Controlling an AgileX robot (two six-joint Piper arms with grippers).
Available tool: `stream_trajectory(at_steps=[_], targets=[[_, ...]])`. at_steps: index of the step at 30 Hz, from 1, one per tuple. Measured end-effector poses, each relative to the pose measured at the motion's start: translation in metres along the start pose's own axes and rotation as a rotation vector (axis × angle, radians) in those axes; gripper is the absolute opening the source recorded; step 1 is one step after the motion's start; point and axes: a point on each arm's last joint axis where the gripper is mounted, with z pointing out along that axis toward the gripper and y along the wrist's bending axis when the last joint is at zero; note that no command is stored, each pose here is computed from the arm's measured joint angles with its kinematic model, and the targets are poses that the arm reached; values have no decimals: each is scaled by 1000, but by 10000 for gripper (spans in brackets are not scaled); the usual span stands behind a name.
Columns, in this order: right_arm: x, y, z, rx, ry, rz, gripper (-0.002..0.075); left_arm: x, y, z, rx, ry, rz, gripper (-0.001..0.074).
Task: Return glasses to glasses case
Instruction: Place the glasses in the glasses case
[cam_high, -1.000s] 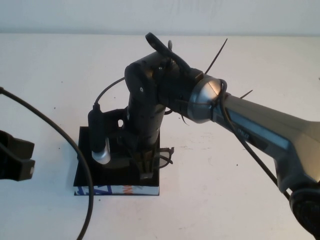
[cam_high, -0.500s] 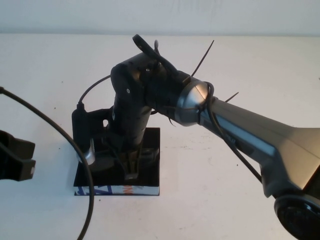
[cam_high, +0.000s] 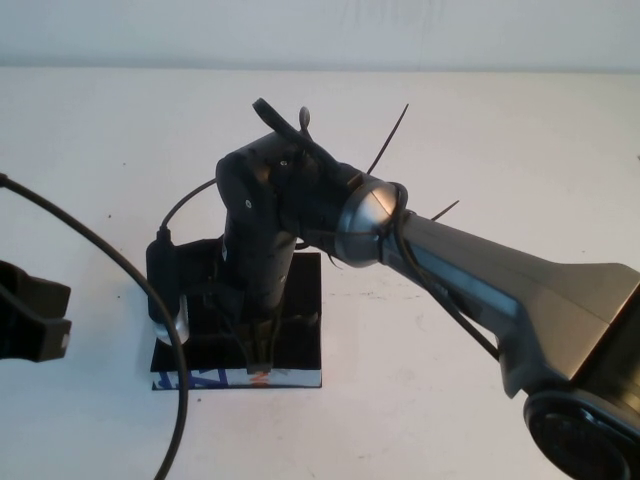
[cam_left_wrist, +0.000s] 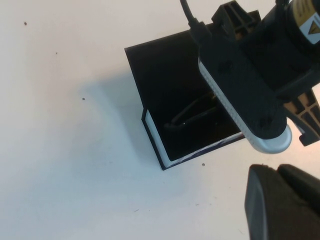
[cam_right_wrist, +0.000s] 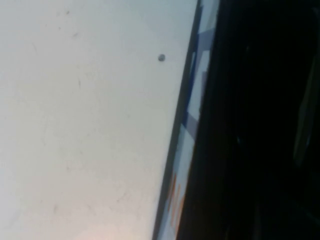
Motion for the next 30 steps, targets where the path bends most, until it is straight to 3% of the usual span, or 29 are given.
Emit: stream_trajectory(at_steps=[24,26,30], targets=[[-1,2,9,-36,-21,44,56,0,-1,0,8,-1,5,-1],[-1,2,9,-36,-21,44,93,0,-1,0,15,-1,8,-1],[-1,2,9,-36,-21,46,256,0,-2,0,20,-2,14,-1]])
